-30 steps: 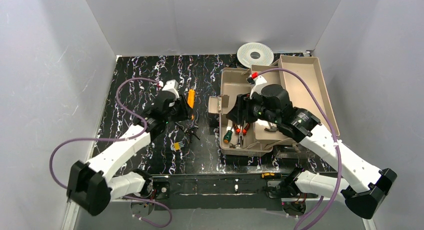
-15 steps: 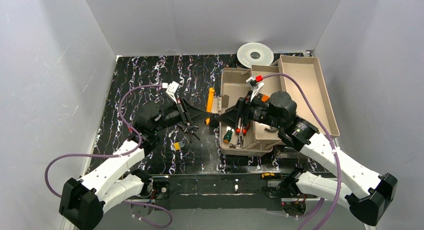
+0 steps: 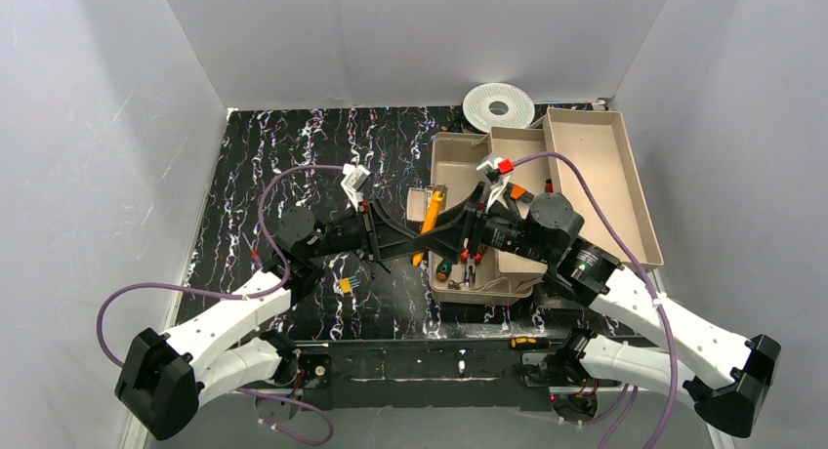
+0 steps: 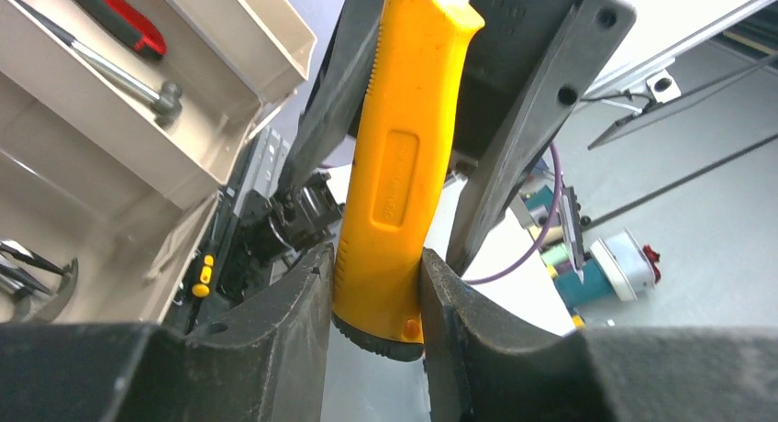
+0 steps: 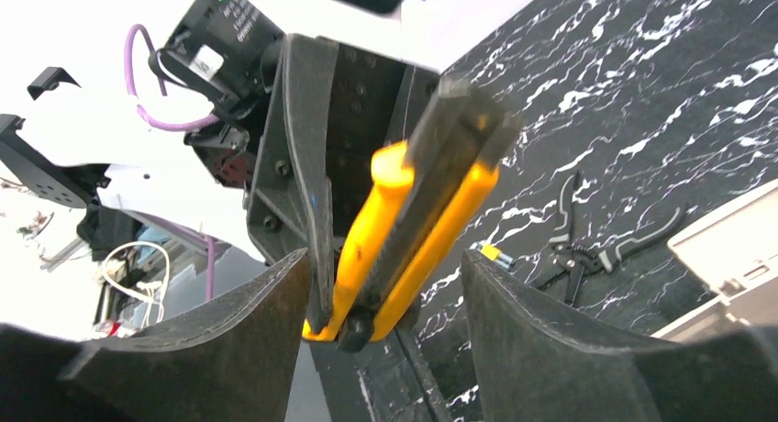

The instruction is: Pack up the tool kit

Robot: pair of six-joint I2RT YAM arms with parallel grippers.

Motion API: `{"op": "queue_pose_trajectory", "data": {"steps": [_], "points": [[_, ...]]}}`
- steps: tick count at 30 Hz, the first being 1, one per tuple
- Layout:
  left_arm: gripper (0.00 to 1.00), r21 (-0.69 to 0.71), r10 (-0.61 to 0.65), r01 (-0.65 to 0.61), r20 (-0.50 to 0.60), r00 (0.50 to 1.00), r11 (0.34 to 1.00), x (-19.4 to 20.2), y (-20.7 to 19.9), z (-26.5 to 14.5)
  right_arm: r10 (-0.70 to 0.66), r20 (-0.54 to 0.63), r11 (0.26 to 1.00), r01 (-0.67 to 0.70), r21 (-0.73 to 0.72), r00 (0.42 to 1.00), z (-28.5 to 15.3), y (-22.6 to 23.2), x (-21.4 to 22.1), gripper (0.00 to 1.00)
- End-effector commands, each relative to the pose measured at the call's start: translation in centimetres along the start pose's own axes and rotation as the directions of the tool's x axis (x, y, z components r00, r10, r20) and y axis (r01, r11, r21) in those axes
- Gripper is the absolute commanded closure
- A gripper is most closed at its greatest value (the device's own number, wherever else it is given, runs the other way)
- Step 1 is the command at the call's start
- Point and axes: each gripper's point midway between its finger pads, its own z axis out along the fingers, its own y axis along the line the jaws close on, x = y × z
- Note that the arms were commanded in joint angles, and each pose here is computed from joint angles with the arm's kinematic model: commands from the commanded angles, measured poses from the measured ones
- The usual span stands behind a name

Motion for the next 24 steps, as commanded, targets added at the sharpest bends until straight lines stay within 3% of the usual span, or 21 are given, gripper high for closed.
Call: {"op": "queue_pose_trajectory", "data": {"steps": [1, 5, 8, 10, 13, 15, 17, 19, 21, 24], "points": [[1.0, 0.066, 0.052, -0.049, -0.046, 0.998, 0.997, 1.1, -1.6, -0.2, -0.058, 0.132, 0.998, 0.061, -0.017, 0.99, -0.3, 0.7, -2.8, 0.34], [1.0, 0.05, 0.055, -0.053, -0.056, 0.997, 0.997, 1.5, -1.1, -0.4, -0.066, 0.166, 0.997, 0.072, -0.026, 0.984, -0.8, 1.0, -3.1, 0.4], [1.0, 0.048, 0.052, -0.05, -0.051, 0.997, 0.998, 1.6, -1.0, -0.5, -0.063, 0.161, 0.998, 0.066, -0.014, 0.985, -0.9, 0.8, -3.0, 0.66], [1.0, 0.046, 0.052, -0.05, -0.047, 0.998, 0.998, 1.5, -1.0, -0.5, -0.058, 0.15, 0.998, 0.057, 0.006, 0.987, -0.9, 0.5, -3.0, 0.76], [0.76, 0.015, 0.066, -0.065, -0.049, 0.997, 0.998, 1.6, -0.3, -0.5, -0.054, 0.166, 0.995, 0.039, 0.093, 0.985, -1.5, -0.4, -4.0, 0.93], [0.47, -0.042, 0.076, -0.078, -0.061, 0.995, 0.996, 1.7, 0.7, -0.6, -0.05, 0.139, 0.965, 0.012, 0.262, 0.989, -2.8, -2.8, -4.2, 0.99], [0.27, -0.143, 0.084, -0.092, -0.055, 0.995, 0.985, 1.5, 2.2, -1.0, -0.096, 0.113, 0.885, 0.033, 0.464, 0.989, -5.1, -5.4, -5.3, 0.99], [0.15, -0.271, 0.095, -0.105, -0.052, 0.994, 0.957, 1.4, 4.3, -1.7, -0.152, 0.047, 0.746, 0.083, 0.661, 0.987, -8.3, -7.9, -6.6, 0.99], [0.1, -0.415, 0.106, -0.121, -0.059, 0.993, 0.902, 1.4, 6.9, -2.8, -0.195, -0.027, 0.57, 0.136, 0.811, 0.98, -12.1, -9.7, -8.1, 0.99], [0.07, -0.541, 0.073, -0.103, -0.077, 0.994, 0.835, 1.8, 9.8, -3.8, -0.241, -0.115, 0.324, 0.191, 0.927, 0.964, -17.2, -10.7, -10.5, 0.99]]}}
